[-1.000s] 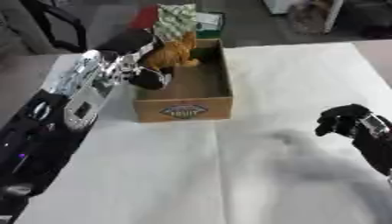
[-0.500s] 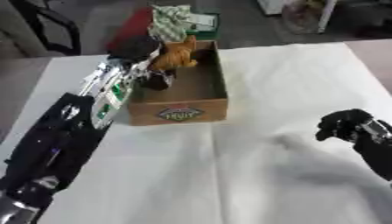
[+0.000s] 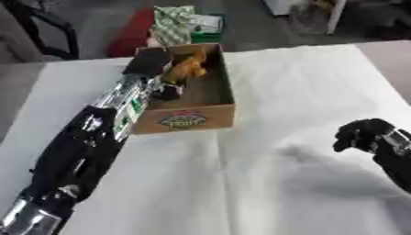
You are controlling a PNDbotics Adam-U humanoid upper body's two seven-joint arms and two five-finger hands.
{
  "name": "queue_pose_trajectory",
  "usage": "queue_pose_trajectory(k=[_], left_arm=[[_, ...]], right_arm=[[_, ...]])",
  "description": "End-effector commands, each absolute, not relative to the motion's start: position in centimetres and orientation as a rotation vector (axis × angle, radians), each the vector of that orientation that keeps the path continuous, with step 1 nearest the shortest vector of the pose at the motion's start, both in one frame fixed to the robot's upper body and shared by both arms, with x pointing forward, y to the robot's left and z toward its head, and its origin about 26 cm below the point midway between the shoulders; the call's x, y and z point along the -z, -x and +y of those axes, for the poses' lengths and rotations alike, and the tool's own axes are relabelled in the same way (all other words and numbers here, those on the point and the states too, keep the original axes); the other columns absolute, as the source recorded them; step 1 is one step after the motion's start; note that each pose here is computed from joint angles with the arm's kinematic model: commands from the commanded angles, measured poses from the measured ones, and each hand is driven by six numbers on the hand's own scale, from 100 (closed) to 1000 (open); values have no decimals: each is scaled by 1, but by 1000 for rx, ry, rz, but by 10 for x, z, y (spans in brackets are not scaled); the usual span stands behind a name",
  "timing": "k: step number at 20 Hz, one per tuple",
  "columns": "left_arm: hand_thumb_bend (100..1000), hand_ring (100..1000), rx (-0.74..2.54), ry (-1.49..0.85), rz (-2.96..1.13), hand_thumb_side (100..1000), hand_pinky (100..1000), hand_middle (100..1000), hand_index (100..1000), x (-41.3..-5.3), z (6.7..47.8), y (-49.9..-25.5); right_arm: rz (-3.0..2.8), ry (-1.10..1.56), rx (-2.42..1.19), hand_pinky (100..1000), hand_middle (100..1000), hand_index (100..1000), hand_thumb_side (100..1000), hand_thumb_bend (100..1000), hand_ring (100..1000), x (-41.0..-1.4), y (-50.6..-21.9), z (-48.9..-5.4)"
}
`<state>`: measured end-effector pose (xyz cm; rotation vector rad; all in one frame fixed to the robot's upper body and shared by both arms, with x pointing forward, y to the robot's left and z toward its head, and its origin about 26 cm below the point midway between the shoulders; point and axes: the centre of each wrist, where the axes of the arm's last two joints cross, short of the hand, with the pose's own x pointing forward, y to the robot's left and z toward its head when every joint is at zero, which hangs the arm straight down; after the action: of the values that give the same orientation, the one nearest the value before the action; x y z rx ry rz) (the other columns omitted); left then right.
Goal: Pick up objects on the table and place them in the box.
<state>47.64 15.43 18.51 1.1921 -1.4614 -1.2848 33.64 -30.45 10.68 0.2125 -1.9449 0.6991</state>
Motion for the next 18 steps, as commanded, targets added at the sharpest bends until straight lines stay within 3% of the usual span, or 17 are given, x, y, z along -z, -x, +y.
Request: queue_pose_trajectory(k=[1, 10, 12, 13, 14, 16, 18], left_arm=[[100, 377, 1239, -1240, -1483, 214, 473, 319, 515, -195, 155, -482], [100, 495, 1278, -1198, -1368, 216, 538, 454, 614, -169, 156, -487], [100, 539, 1293, -1182, -1336, 218, 563, 501, 655, -165, 157, -488], [122, 619, 1305, -1171, -1314, 226, 613, 582, 715, -163, 158, -488], [122, 619, 1320, -1157, -1292, 226, 613, 582, 715, -161, 158, -489], [251, 740, 1347, -1129, -1247, 247, 690, 703, 792, -160, 159, -489], [311, 776, 1375, -1101, -1197, 257, 724, 743, 818, -161, 160, -489]], right_arm=[[-1961, -210, -722, 624, 604, 717, 948, 100, 608, -114, -338, -304], [-1959, -224, -725, 625, 604, 717, 945, 100, 608, -113, -338, -302], [-1958, -225, -725, 625, 604, 717, 945, 100, 608, -113, -338, -302], [-1958, -225, -724, 625, 604, 717, 944, 100, 608, -113, -338, -302], [-1958, -225, -724, 625, 604, 717, 944, 100, 608, -113, -338, -302], [-1959, -226, -723, 625, 604, 717, 943, 100, 608, -113, -338, -302], [-1959, -227, -723, 625, 604, 717, 942, 100, 608, -113, -338, -302]])
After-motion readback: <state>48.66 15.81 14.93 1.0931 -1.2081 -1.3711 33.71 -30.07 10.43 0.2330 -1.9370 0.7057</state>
